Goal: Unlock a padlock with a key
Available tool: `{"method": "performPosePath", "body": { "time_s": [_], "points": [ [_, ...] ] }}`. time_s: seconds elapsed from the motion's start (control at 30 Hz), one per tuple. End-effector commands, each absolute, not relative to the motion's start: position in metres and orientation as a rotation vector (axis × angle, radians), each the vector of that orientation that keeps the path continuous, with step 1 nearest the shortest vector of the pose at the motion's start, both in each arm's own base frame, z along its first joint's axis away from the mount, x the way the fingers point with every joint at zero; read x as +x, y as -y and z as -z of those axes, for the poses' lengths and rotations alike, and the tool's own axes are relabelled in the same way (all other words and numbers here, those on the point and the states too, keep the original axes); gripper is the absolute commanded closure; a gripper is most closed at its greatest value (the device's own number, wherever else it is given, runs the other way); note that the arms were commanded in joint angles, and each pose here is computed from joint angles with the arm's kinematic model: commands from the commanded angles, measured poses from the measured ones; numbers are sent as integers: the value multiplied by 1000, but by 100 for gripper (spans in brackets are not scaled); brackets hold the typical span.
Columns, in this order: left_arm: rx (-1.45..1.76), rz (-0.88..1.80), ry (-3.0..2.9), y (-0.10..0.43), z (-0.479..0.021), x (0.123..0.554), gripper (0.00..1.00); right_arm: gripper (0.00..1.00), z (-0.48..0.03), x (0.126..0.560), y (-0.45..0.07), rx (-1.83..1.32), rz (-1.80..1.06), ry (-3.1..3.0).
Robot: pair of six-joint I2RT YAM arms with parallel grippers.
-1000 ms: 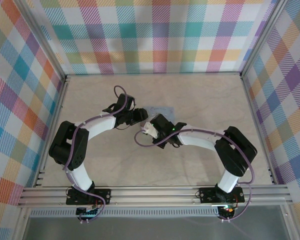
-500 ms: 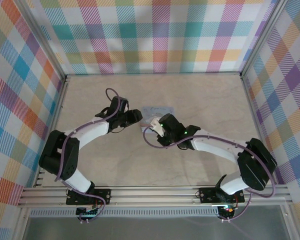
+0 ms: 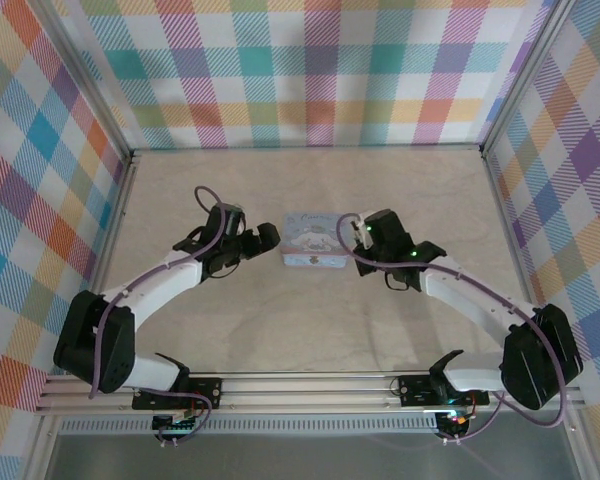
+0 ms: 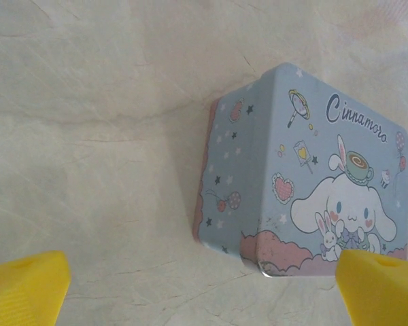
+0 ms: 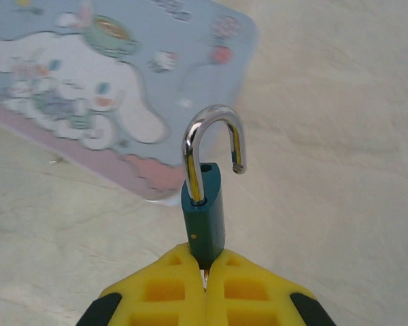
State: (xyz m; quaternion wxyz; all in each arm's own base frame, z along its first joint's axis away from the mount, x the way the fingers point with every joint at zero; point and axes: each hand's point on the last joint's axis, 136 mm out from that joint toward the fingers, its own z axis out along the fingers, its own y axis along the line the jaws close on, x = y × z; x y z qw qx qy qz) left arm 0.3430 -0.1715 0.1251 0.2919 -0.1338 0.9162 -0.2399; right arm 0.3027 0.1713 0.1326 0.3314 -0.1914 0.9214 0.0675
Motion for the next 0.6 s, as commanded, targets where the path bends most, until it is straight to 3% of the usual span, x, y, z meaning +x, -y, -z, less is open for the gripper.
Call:
{"method": "performPosePath", "body": {
  "time_s": [0.0, 0.33, 0.57],
  "points": [
    [-372, 538, -2428, 149, -127, 337, 0, 100, -121, 304, -146, -301, -161, -2515],
    [-396, 476, -2415, 134, -128, 327, 0, 100, -87, 332, -93, 11, -29, -2699],
    [-413, 470, -2424, 132, -124, 326, 0, 100, -66, 352, -82, 60, 38, -2780]
  ]
}}
